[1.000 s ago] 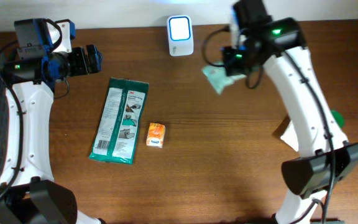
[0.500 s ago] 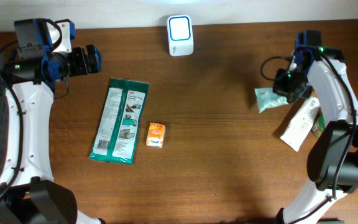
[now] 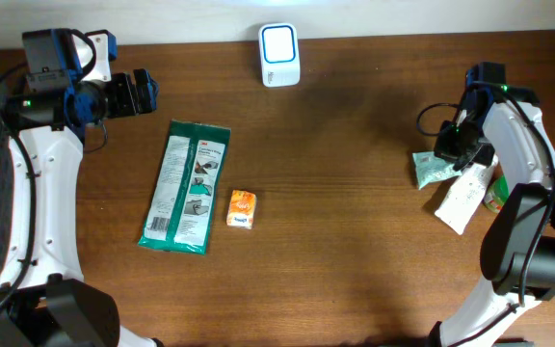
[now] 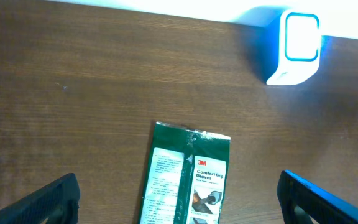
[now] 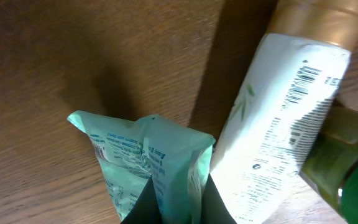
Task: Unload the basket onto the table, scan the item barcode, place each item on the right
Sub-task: 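Carry the packet right and drop it beside the tube, then move right gripper left over the orange tissue pack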
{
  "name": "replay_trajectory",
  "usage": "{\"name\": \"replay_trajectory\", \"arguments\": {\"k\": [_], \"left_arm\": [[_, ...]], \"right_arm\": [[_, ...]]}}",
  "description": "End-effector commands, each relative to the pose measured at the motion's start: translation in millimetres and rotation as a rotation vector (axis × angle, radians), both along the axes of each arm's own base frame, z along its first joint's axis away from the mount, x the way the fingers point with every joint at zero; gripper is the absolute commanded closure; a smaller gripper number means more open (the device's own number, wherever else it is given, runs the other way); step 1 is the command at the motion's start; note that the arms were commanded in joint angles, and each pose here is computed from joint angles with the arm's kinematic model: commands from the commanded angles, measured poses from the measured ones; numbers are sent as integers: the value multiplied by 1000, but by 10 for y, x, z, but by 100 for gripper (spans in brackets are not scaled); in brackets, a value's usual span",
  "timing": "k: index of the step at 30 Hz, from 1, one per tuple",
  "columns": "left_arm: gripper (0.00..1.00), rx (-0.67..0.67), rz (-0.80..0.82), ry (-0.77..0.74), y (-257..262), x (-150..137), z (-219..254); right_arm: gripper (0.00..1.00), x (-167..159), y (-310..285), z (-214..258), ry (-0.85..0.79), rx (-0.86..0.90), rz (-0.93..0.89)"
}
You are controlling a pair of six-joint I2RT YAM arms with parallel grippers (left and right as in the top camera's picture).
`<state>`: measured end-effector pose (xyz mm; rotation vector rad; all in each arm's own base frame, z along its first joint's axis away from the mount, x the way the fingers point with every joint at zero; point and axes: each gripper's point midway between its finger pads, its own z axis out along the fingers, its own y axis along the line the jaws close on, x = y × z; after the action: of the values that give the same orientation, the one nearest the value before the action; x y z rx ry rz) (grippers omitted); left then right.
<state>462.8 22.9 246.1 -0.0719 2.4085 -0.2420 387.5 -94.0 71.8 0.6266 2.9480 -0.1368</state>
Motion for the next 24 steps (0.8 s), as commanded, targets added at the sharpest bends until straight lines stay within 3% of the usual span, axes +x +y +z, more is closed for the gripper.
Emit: {"name": "replay_trajectory", "arguments": {"k": [1, 7, 12, 21, 23, 24], "left_arm": [[1, -1, -10, -31, -16, 10, 122], [1, -1, -10, -31, -16, 10, 122], [1, -1, -10, -31, -16, 10, 122], [1, -1, -10, -31, -16, 10, 122], [1, -1, -10, -31, -16, 10, 122], [1, -1, -10, -31, -16, 10, 122]], "right_arm": [[94, -34, -74, 13, 9, -29, -25], [53, 45, -89, 420, -9, -33, -25], [49, 111, 0, 862, -51, 9, -14], [48, 230, 1147, 1108, -113, 391, 179], [24, 231, 1393, 1050, -105, 402, 233], [21, 231, 1517, 1017, -101, 405, 256]]}}
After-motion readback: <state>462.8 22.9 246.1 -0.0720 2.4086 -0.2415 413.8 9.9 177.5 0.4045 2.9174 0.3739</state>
